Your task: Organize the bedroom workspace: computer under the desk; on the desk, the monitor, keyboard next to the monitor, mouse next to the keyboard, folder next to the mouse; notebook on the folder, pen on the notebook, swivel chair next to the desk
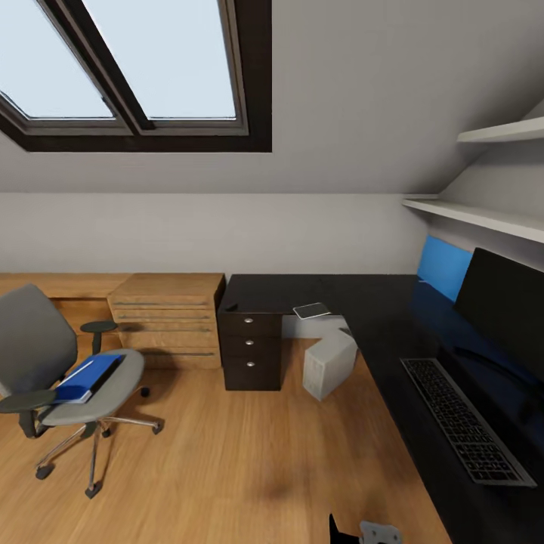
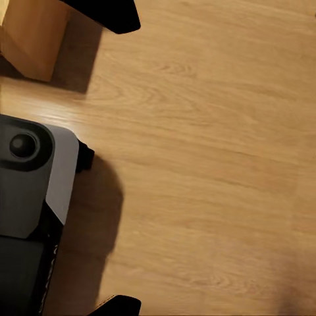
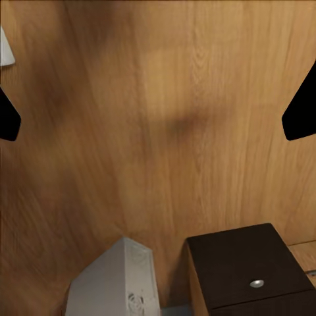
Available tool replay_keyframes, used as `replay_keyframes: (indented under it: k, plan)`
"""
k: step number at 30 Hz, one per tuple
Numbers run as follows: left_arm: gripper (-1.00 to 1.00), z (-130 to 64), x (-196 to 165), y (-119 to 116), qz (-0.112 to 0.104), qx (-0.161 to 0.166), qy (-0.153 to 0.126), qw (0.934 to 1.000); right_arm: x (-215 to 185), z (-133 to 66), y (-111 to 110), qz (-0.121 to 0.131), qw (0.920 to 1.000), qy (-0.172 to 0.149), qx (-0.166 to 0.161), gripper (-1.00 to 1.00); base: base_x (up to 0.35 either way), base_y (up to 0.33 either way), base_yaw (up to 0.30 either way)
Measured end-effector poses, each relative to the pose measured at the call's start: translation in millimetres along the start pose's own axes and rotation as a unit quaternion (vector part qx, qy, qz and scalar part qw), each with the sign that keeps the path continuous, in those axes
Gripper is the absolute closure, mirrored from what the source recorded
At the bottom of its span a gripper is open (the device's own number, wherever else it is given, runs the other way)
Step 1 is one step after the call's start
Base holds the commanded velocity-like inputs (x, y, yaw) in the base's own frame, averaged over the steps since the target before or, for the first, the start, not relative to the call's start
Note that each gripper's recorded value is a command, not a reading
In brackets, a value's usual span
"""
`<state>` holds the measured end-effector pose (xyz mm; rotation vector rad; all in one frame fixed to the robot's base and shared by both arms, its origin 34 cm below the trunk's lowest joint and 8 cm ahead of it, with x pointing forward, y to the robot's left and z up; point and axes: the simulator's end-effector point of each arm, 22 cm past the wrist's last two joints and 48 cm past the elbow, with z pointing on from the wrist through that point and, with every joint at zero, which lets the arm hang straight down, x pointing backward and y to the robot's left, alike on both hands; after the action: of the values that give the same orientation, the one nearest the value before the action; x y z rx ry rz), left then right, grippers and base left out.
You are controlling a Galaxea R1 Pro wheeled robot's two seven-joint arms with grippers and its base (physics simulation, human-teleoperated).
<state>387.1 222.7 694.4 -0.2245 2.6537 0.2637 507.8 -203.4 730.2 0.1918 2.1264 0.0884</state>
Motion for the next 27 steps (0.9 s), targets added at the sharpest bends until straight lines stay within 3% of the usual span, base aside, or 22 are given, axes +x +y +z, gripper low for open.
replay_keyframes:
  k: [27]
  plan:
    - [-1.0,-0.3,-4.7,1.1,-0.002,0.0,-0.005,1.0,-2.6,-0.1,3.5,0.003,1.0,-0.006,-0.002,-1.0,0.331,0.0,0.0]
